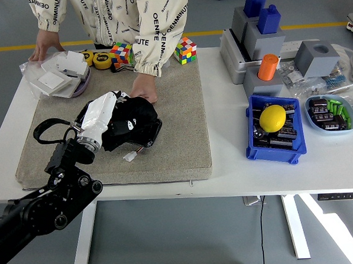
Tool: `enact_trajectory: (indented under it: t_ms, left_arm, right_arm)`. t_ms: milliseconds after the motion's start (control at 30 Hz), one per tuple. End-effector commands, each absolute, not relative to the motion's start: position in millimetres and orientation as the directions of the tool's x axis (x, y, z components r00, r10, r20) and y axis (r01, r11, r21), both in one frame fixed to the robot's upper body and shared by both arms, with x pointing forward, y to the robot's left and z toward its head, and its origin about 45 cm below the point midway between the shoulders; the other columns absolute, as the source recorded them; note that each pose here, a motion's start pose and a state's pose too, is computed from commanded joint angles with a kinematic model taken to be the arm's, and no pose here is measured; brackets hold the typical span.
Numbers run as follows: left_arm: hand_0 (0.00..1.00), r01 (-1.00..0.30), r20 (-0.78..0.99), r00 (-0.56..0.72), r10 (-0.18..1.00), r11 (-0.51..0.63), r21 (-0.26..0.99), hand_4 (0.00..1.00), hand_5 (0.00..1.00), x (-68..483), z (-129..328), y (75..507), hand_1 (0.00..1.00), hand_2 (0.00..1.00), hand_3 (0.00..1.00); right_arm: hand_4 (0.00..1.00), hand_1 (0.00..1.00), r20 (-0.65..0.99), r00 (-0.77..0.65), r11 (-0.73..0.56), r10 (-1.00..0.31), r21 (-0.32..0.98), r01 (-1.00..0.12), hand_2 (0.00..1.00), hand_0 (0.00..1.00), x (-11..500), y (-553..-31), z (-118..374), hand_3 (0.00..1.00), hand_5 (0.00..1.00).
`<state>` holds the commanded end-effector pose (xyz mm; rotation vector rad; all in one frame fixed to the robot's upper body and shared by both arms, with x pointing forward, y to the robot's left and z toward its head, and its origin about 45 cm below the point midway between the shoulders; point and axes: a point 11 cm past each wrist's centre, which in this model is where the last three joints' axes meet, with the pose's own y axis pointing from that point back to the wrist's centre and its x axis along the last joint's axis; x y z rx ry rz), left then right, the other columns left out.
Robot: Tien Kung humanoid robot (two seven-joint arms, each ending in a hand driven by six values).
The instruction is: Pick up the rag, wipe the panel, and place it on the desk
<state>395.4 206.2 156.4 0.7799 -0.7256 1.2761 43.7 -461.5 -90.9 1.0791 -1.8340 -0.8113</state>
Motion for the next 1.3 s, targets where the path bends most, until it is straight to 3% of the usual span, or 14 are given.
enact_trajectory:
  t_ms: [333, 533, 1000, 1300]
  left_arm:
    - [0.227, -0.968, 0.817, 0.229, 0.529, 0.210, 0.135, 0.710, 0.002, 380.2, 151.0, 178.3, 0.295, 0.385, 0.560]
    - [0.224, -0.974, 0.817, 0.211, 0.536, 0.190, 0.126, 0.712, 0.002, 384.4, 152.2, 182.7, 0.296, 0.386, 0.560]
    - [0.222, -0.996, 0.833, -0.005, 0.553, -0.075, 0.044, 0.715, 0.002, 419.7, 160.6, 266.9, 0.290, 0.384, 0.560]
    - [0.219, -0.977, 0.847, -0.072, 0.527, -0.206, 0.045, 0.717, 0.002, 426.8, 157.7, 309.4, 0.289, 0.381, 0.560]
  right_arm:
    - [0.883, 0.557, 0.333, -0.282, 0.421, -0.900, 0.833, -0.360, 0.490, 0.538, 44.6, -461.2, -90.9, 0.522, 0.351]
    - [0.883, 0.560, 0.331, -0.282, 0.420, -0.900, 0.833, -0.362, 0.489, 0.537, 45.5, -460.8, -90.9, 0.522, 0.350]
    - [0.883, 0.558, 0.331, -0.284, 0.420, -0.900, 0.833, -0.361, 0.489, 0.539, 45.3, -460.5, -91.1, 0.522, 0.351]
    - [0.884, 0.558, 0.331, -0.284, 0.420, -0.900, 0.832, -0.362, 0.490, 0.539, 45.9, -460.4, -91.0, 0.521, 0.352]
